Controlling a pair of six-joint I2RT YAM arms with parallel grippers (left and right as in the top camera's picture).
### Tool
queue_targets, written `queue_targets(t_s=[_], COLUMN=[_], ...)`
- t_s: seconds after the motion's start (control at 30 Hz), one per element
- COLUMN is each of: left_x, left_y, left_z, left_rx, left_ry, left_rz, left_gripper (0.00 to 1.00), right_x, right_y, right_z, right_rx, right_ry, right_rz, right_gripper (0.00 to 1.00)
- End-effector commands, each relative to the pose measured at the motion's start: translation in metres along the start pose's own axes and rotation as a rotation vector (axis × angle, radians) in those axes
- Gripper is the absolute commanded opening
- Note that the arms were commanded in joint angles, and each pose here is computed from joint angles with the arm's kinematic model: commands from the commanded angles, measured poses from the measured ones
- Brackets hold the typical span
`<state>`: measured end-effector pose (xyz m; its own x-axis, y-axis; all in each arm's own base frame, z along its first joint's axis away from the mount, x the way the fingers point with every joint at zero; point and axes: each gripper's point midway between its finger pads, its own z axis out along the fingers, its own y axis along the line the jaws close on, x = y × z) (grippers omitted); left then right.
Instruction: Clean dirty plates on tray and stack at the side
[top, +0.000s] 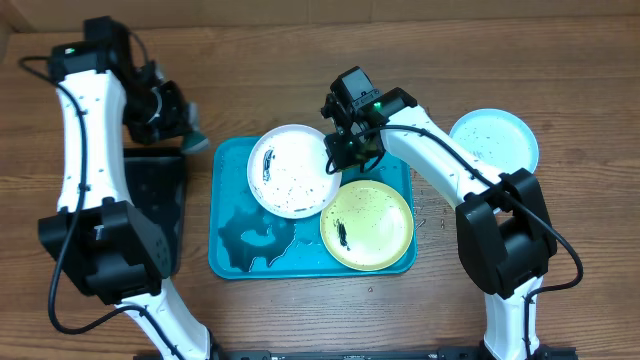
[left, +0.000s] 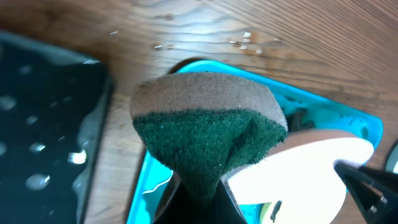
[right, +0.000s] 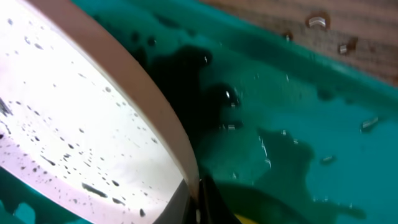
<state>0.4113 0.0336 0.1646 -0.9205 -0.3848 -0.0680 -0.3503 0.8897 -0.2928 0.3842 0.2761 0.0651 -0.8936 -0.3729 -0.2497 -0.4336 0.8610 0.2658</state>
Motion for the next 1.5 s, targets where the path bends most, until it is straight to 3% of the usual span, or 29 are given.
queue_targets(t_s=[0.0,0.07,0.23,0.33,0.4,0.77,0.9,1.1,1.47], left_x=[0.006,0.007,0.011,0.012,0.013,0.013,0.013,0.013,0.011], left_y=[-0.028,-0.036,-0.044,-0.044,-0.043,-0.043,-0.043,-0.043,-0.044], left_z=[0.004,0.006,0.008,0.008,0.008,0.008,0.008,0.008,0.008], left_rx=[0.034,0.038,0.04,0.039,0.038,0.037,0.038,0.038,0.039], left_ry=[0.001,-0.001,0.005,0.011,0.014,0.015,0.015,0.014,0.009], left_rz=[0.112,0.135,0.156,0.154,0.153,0.153,0.153,0.153,0.155], left_gripper=[0.04,0.04,0.04,0.04,0.04,0.04,0.04,0.04,0.04], right_x=[-0.015,-0.019,-0.026,-0.027,-0.027,-0.007,0.0,0.008,-0.01], right_y=[0.001,0.002,0.001,0.0,-0.006,-0.02,-0.024,-0.024,-0.025], right_z=[-0.002,-0.002,-0.002,-0.002,-0.002,0.016,0.031,0.048,0.031], right_rx=[-0.003,-0.005,-0.007,-0.003,0.031,0.109,0.119,0.1,0.087], right_ry=[-0.054,-0.068,-0.097,-0.099,-0.101,-0.033,0.0,0.047,0.007], right_rz=[-0.052,-0.056,-0.06,-0.034,0.019,0.309,0.326,0.334,0.343], right_gripper=[0.09,0.18,0.12,0.34,0.42,0.43,0.42,0.32,0.32])
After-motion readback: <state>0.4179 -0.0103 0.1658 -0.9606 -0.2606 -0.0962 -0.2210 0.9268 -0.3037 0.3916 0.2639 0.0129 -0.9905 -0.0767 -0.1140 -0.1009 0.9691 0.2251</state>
